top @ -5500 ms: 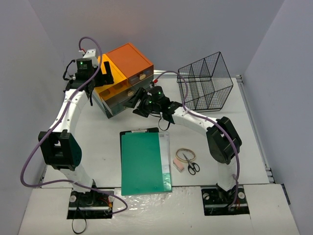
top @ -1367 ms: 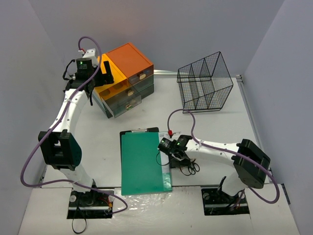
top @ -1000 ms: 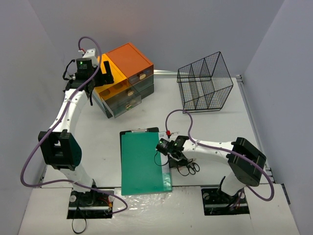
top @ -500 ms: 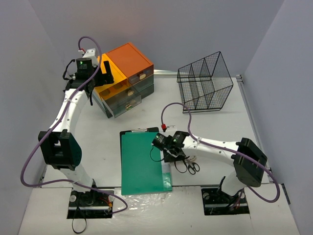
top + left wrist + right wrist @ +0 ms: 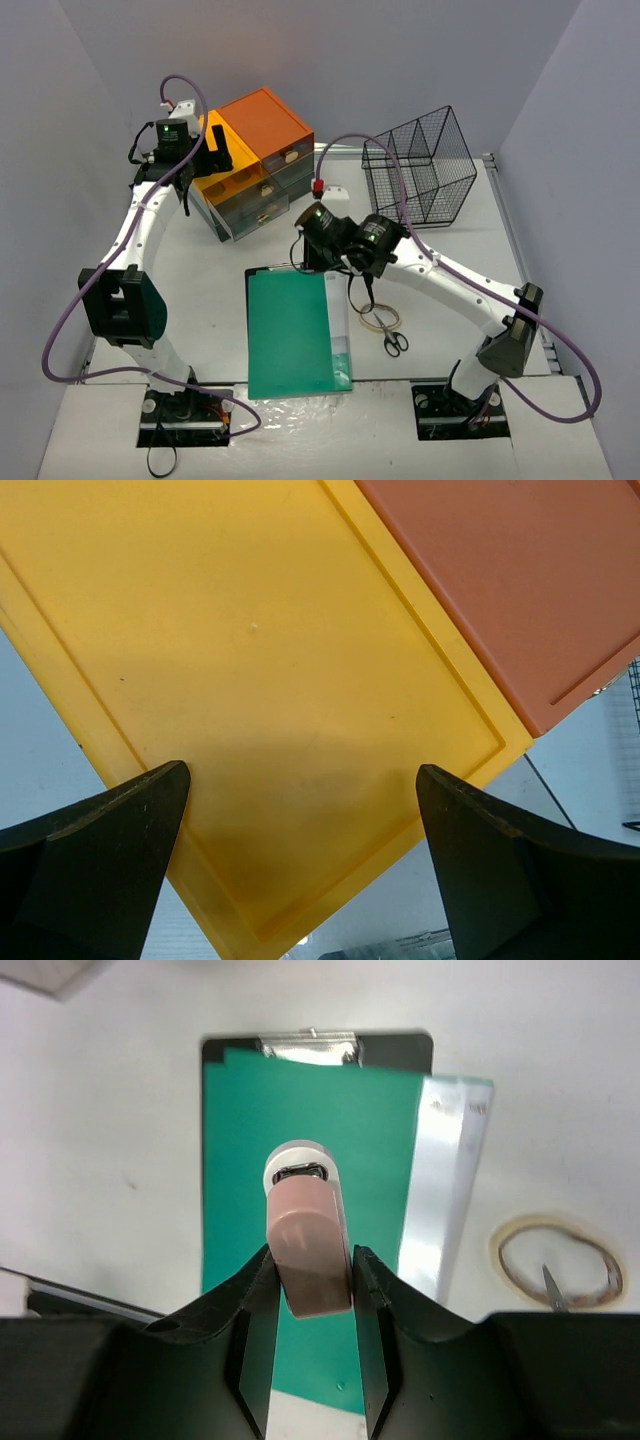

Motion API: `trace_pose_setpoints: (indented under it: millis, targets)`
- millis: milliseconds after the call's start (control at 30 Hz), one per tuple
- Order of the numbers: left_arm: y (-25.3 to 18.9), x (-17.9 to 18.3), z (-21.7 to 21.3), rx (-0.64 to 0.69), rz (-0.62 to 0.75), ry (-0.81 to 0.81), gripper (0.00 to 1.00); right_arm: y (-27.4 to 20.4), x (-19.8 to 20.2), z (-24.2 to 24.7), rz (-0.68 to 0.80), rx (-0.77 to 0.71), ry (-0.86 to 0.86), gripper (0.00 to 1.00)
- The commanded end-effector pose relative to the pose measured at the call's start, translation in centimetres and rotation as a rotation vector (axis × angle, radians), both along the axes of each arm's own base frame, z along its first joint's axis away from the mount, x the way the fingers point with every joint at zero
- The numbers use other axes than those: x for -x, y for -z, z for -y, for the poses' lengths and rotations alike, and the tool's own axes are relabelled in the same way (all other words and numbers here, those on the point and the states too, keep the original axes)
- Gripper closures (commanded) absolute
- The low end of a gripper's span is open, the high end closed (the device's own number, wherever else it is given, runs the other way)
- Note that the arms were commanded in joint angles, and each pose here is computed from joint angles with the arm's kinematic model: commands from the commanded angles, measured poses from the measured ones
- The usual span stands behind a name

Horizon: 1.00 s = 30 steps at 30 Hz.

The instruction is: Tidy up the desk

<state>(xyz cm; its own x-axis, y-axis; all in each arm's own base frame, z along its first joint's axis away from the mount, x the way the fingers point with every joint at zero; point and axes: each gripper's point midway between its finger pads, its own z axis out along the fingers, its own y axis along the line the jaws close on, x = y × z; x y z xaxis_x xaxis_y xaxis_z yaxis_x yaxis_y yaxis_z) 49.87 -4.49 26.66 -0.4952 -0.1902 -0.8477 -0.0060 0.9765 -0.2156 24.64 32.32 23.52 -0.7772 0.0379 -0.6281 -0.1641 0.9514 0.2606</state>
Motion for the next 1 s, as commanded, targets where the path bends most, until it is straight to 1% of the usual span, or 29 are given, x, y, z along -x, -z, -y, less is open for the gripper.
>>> trace_pose_setpoints:
  millis: [0,67,133,167,233,267,500,667,967]
  targets:
    - [4.1,2.7,-1.8,-0.007,-0.193,-0.067,0.03,-3.4,-4.9,-2.6,0.088,-0.1,0.002,1.0]
    - [4.1,2.6,-1.8,-0.004,-0.193,-0.067,0.03,-5.6,-6.8,-4.3,0.112,-0.199,-0.012,1.0]
    - [4.1,2.6,-1.8,-0.003,-0.19,-0.068,0.03,-6.5,-9.0,-5.2,0.112,-0.285,-0.011,1.0]
    - [4.1,2.6,-1.8,-0.001,-0.189,-0.068,0.03,-7.6,-9.7,-6.1,0.119,-0.347,-0.032,1.0]
    - [4.2,2.6,-1.8,0.001,-0.193,-0.069,0.03,-8.1,-11.1,-7.2,0.109,-0.426,-0.048,1.0]
    - [4.1,2.6,-1.7,0.004,-0.191,-0.07,0.03,-8.4,-12.2,-7.7,0.115,-0.452,-0.048,1.0]
    - [4.3,2.6,-1.6,0.005,-0.194,-0.067,0.03,-10.5,-15.0,-11.9,0.131,-0.6,-0.14,1.0]
    - [4.2,2.5,-1.8,-0.002,-0.193,-0.067,0.03,-9.8,-15.4,-13.8,0.097,-0.647,-0.177,1.0]
    - [4.1,2.2,-1.8,-0.004,-0.192,-0.066,0.03,-6.5,-15.7,-14.2,0.055,-0.603,-0.174,1.0]
